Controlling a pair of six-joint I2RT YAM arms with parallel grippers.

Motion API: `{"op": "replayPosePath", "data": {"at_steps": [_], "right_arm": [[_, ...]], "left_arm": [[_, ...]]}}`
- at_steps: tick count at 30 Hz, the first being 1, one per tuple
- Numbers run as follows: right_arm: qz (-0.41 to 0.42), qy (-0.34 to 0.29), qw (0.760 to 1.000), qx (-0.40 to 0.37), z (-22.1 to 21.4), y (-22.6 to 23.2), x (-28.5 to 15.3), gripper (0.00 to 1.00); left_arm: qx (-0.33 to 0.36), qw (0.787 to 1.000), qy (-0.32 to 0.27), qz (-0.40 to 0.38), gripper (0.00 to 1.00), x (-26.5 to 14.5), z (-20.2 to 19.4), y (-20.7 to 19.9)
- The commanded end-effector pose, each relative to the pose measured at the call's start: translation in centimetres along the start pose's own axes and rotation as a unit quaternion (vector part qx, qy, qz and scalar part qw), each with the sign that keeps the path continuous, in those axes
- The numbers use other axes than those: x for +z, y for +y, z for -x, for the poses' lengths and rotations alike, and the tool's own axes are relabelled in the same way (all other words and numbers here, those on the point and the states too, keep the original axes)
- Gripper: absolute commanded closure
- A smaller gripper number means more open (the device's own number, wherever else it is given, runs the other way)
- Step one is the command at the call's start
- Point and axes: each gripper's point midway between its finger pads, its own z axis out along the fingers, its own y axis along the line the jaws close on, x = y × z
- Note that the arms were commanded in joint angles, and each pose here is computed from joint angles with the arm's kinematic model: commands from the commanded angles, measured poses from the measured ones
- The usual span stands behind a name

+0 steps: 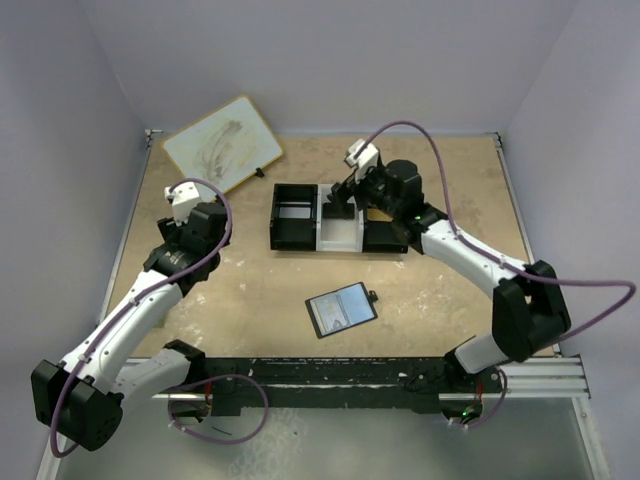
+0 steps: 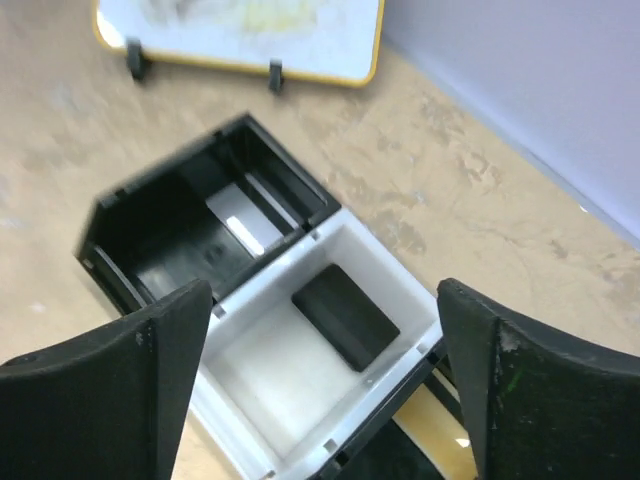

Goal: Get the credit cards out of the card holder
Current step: Remove the credit card from the card holder.

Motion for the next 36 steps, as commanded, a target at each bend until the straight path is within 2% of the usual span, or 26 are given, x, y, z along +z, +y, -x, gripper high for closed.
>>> {"op": "replayPosePath", "data": {"at_steps": [1,2,3,5,8,12,15,18,23,36], "right_arm": [[0.035,-0.010,0.975,0.221,2.2,0.8,-2.2,0.00],[0.089,0.006,0.968,0.233,1.7,2.6,-2.3,0.00],[0.095,0.036,0.963,0.249,0.5,3.1,-2.2,0.00],[0.092,0.075,0.945,0.303,-1.1,3.9,-2.2,0.00],[0.079,0.084,0.926,0.358,-2.3,5.9,-3.4,0.00],[0.006,0.121,0.939,0.322,-3.8,9.7,-5.2,0.00],[-0.083,0.143,0.930,0.328,-5.9,10.9,-7.7,0.00],[-0.089,0.143,0.925,0.342,-7.1,13.4,-9.8,0.08],[-0.061,0.171,0.922,0.341,-9.3,16.9,-11.0,0.21],[-0.053,0.245,0.918,0.306,-12.4,19.9,-8.9,0.30]], "left_arm": [[-0.015,1.000,-0.018,-0.004,0.30,-0.4,1.1,0.3],[-0.016,1.000,-0.019,-0.003,0.30,-0.5,1.1,0.3],[-0.017,1.000,-0.020,-0.003,0.30,-0.5,1.2,0.4],[-0.020,1.000,-0.022,-0.001,0.30,-0.6,1.3,0.6],[-0.027,0.999,-0.024,0.005,0.30,-0.9,1.4,1.0],[-0.036,0.999,-0.033,0.014,0.30,-1.2,1.7,1.7],[-0.043,0.998,-0.040,0.018,0.30,-1.6,2.2,2.1],[-0.047,0.998,-0.044,0.018,0.30,-1.8,2.2,2.4],[-0.044,0.998,-0.042,0.014,0.30,-1.9,2.3,2.3],[-0.032,0.999,-0.031,0.016,0.30,-1.6,1.8,2.0]]}}
